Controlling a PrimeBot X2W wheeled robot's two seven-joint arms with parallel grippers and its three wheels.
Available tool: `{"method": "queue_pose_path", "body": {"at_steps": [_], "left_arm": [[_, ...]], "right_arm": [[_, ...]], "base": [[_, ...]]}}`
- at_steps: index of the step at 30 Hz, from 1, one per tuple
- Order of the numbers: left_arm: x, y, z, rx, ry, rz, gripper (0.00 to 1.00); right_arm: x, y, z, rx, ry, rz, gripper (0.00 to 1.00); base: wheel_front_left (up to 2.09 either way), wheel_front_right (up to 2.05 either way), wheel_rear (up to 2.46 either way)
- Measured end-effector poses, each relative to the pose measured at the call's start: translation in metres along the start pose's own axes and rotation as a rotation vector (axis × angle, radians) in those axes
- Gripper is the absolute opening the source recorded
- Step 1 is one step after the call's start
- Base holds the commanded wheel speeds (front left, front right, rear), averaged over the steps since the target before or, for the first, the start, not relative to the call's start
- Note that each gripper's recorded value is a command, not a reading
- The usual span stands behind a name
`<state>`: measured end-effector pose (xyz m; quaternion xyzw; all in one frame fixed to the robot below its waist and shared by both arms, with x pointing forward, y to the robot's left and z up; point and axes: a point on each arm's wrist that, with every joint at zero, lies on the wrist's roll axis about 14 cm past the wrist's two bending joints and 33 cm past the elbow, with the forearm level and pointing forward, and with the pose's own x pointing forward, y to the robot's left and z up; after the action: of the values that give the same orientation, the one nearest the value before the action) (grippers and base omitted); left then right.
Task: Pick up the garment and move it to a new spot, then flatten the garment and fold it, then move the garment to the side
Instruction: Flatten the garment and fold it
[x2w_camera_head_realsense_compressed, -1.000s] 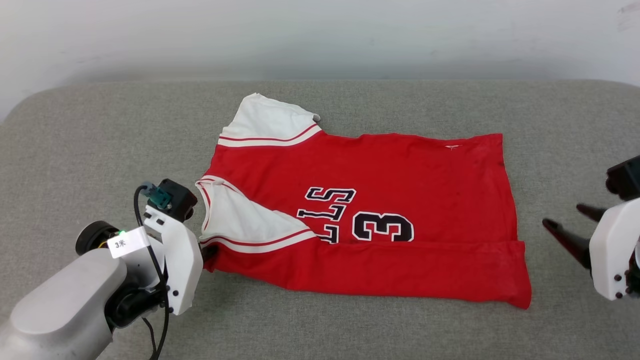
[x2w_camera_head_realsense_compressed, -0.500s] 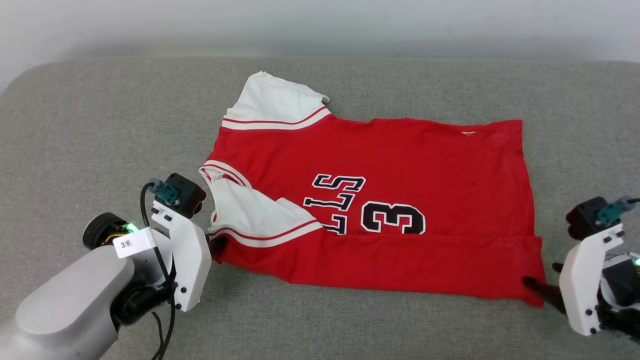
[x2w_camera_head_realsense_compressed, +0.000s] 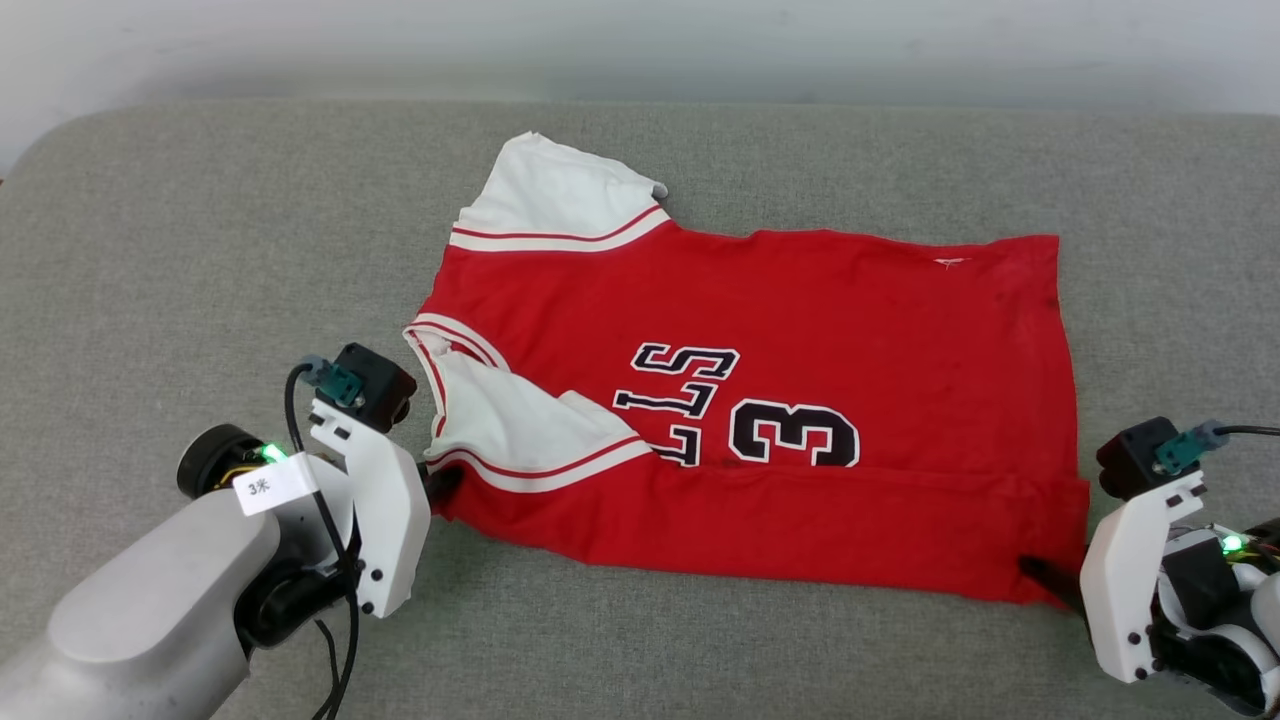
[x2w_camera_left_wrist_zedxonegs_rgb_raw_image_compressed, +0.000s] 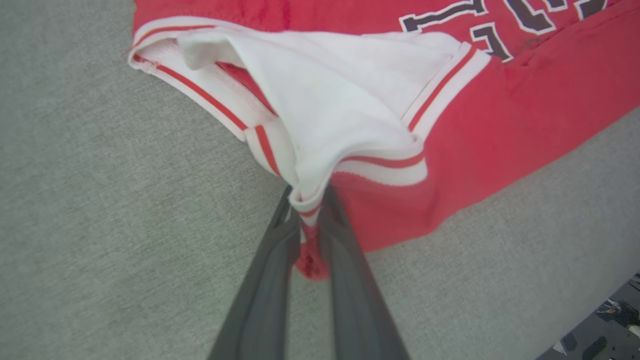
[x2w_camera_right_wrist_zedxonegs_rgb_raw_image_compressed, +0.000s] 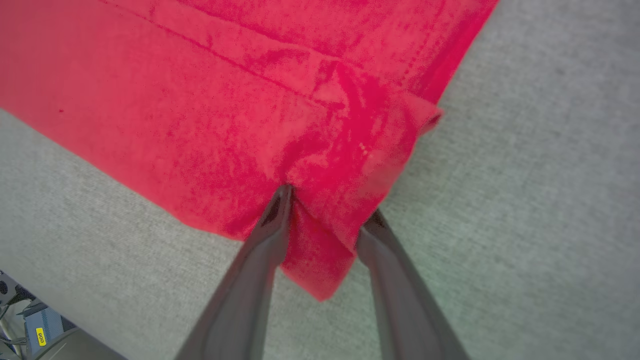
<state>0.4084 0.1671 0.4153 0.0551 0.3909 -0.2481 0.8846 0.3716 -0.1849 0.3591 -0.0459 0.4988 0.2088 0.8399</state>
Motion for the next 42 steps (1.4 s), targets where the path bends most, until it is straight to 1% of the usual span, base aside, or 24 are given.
{"method": "queue_pose_path", "body": {"at_steps": [4, 10, 17, 22, 27, 32, 37, 40, 41, 42], "left_arm": [[-0.005, -0.002, -0.003, -0.017, -0.014, 0.004, 0.0], [-0.022, -0.004, -0.005, -0.027, -0.053, 0.02, 0.0], [-0.043, -0.014, -0.015, -0.036, -0.071, 0.029, 0.0], [-0.053, -0.027, -0.031, -0.068, -0.07, 0.024, 0.0], [-0.056, -0.037, -0.053, -0.108, -0.039, 0.016, 0.0], [-0.051, -0.039, -0.076, -0.155, 0.014, 0.02, 0.0], [-0.045, -0.038, -0.09, -0.199, 0.043, 0.024, 0.0], [-0.042, -0.035, -0.095, -0.211, 0.047, 0.035, 0.0], [-0.041, -0.033, -0.096, -0.215, 0.046, 0.042, 0.0], [-0.041, -0.033, -0.096, -0.217, 0.041, 0.046, 0.05]], "right_arm": [[-0.006, 0.005, 0.011, 0.005, -0.076, 0.01, 0.0], [-0.03, 0.0, 0.023, 0.01, -0.185, -0.012, 0.0], [-0.059, -0.003, 0.015, 0.017, -0.247, -0.033, 0.0], [-0.072, -0.002, 0.001, 0.032, -0.255, -0.036, 0.0], [-0.078, -0.006, -0.022, 0.067, -0.217, -0.053, 0.0], [-0.071, -0.001, -0.039, 0.117, -0.169, -0.039, 0.0], [-0.058, -0.002, -0.057, 0.151, -0.11, -0.053, 0.0], [-0.051, 0.0, -0.061, 0.172, -0.112, -0.054, 0.0], [-0.05, 0.002, -0.061, 0.18, -0.119, -0.049, 0.23], [-0.049, 0.004, -0.06, 0.186, -0.133, -0.048, 0.89]], "base": [[0.0, 0.0, 0.0], [0.0, 0.0, 0.0], [0.0, 0.0, 0.0], [0.0, 0.0, 0.0], [0.0, 0.0, 0.0], [0.0, 0.0, 0.0], [0.0, 0.0, 0.0], [0.0, 0.0, 0.0], [0.0, 0.0, 0.0], [0.0, 0.0, 0.0]]}}
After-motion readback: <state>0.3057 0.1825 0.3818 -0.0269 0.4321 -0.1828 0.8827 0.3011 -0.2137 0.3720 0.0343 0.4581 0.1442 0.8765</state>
